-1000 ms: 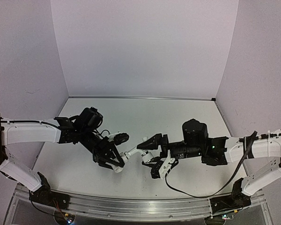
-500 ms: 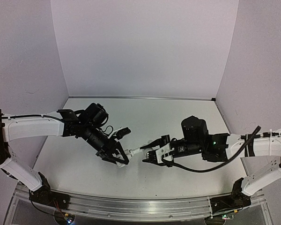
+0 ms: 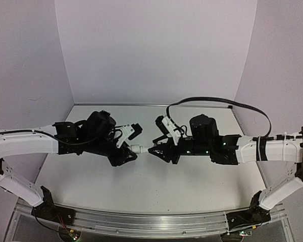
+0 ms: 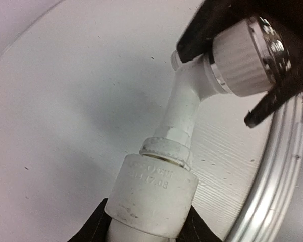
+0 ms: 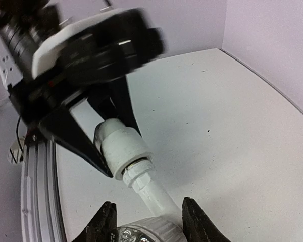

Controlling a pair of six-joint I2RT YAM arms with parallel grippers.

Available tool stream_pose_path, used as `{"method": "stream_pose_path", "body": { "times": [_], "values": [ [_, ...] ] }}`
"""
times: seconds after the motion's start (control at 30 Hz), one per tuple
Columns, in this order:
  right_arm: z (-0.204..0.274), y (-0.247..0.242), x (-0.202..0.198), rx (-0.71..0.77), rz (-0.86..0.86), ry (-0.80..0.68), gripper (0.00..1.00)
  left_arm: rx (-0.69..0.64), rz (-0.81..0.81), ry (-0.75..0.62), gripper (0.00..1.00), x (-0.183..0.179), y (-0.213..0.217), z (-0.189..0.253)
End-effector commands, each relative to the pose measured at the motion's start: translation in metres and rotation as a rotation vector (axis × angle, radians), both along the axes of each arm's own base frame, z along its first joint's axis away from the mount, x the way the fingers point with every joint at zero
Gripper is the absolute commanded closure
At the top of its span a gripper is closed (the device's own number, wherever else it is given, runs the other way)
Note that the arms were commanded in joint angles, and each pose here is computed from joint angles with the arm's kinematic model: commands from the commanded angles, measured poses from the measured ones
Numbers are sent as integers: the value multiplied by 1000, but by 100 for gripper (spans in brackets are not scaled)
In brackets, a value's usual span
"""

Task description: Install the water faucets

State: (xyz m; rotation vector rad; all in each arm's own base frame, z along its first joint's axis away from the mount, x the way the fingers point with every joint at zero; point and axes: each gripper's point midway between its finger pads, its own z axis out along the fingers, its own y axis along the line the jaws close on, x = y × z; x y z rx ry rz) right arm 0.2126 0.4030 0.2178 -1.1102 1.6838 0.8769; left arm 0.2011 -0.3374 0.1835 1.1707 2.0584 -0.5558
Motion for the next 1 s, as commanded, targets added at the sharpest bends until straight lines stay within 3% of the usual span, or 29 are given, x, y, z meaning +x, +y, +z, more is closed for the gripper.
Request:
{"method": "stream_pose_path", "body": {
  "times": [0.0, 0.13, 0.27, 0.3, 0.33, 0.43, 0.63, 0.73, 0.87, 0.97],
  "values": [
    [41, 15, -13, 230, 52, 567, 100, -94, 70, -797, 100, 59, -3, 108],
    [57, 4, 7, 290, 76, 938, 100, -100, -115, -1039, 100, 34, -17, 117],
    [71, -10, 24, 343, 22, 1120, 100, -91, -200, -1055, 100, 26, -25, 106],
    [73, -13, 28, 353, 10, 1139, 97, -111, -222, -1038, 100, 21, -26, 103],
    [75, -15, 30, 360, 4, 1144, 85, -140, -230, -1012, 100, 17, -26, 102],
    [84, -20, 35, 366, 2, 1044, 50, -246, -193, -885, 100, 9, -22, 103],
    [89, -44, 50, 312, -115, 702, 14, -383, 60, -547, 100, 16, 1, 97],
    [91, -55, 51, 278, -119, 500, 3, -444, 245, -319, 100, 28, 9, 86],
    [84, -58, 45, 204, -57, 326, 2, -560, 185, 97, 100, 13, -6, 68],
    [84, -52, 40, 196, 1, 326, 2, -617, 179, 256, 100, 4, -6, 64]
  ]
}}
